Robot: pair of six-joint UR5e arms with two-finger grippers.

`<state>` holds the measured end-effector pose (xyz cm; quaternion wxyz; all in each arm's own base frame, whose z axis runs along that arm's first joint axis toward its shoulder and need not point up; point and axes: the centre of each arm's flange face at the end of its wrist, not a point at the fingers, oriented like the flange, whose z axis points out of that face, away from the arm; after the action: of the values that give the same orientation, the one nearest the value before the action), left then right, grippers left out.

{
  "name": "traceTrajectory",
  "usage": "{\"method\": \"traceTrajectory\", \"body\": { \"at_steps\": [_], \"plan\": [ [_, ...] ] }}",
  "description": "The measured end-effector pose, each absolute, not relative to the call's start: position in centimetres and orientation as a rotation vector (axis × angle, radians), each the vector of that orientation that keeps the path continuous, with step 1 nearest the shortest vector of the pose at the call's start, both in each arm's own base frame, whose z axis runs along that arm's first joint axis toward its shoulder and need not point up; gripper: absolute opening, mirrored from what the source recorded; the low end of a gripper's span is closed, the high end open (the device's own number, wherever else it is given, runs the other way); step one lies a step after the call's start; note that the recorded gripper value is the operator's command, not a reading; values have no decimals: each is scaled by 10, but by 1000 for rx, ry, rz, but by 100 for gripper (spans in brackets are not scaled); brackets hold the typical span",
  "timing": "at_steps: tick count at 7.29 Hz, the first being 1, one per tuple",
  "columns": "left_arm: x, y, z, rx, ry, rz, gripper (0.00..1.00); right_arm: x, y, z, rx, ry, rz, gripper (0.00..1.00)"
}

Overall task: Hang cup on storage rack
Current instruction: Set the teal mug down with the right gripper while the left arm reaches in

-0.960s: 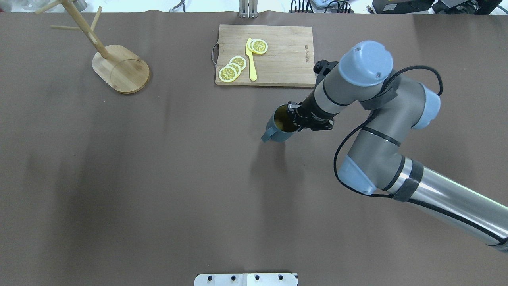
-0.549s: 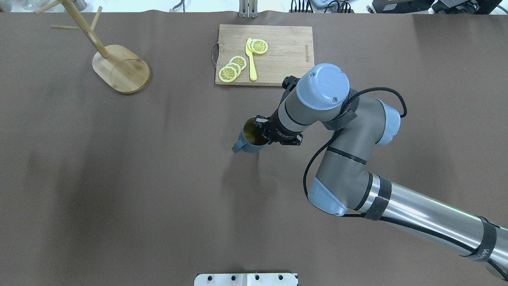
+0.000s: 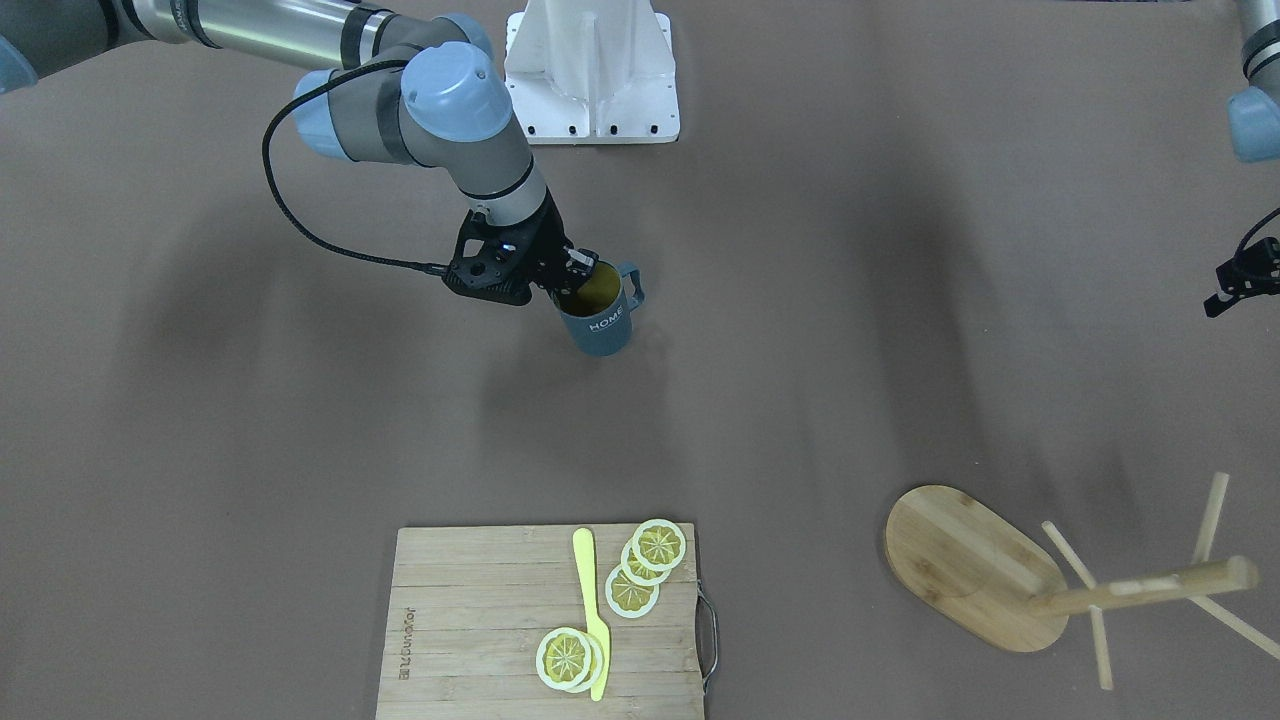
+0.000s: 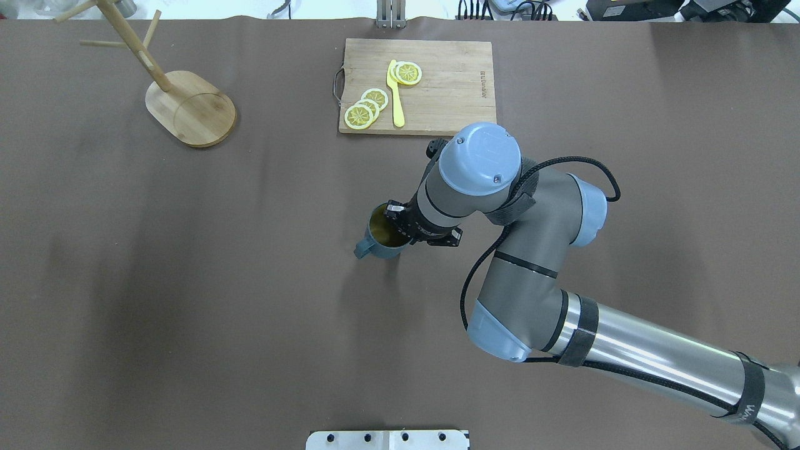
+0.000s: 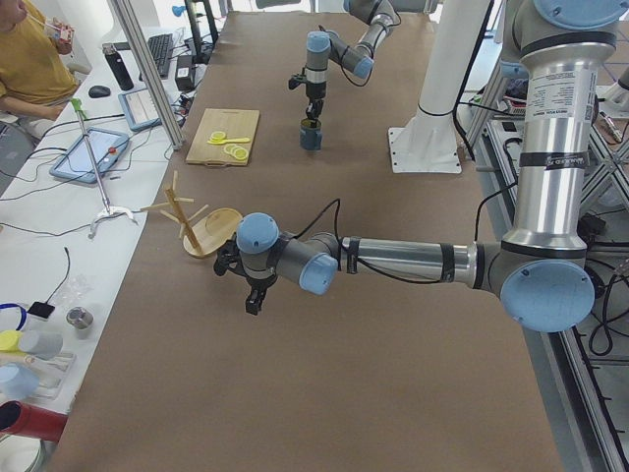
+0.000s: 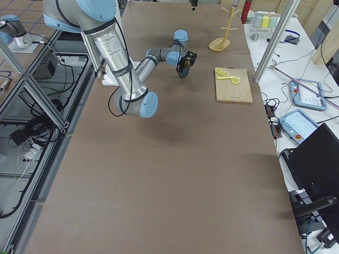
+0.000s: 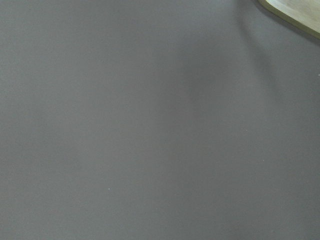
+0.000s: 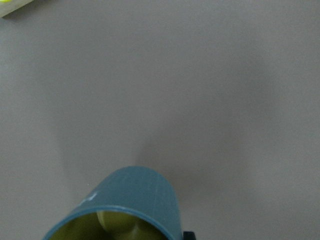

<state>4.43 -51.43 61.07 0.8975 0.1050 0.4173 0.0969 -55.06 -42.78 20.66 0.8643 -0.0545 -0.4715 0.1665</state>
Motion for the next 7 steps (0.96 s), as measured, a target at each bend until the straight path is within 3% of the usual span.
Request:
{"method": "traceTrajectory", "body": {
  "at_steps": [1,4,7],
  "plan": [
    [46,-514,613,214,864,204,98,-553,-425,206,-113,-987,346,100],
    [58,-512,611,251,876,247,98,-547,-421,190,-107,-1019,332,100],
    [131,-516,576,339,956,421,98,-475,-448,184,-129,-1051,339,100]
  ]
}}
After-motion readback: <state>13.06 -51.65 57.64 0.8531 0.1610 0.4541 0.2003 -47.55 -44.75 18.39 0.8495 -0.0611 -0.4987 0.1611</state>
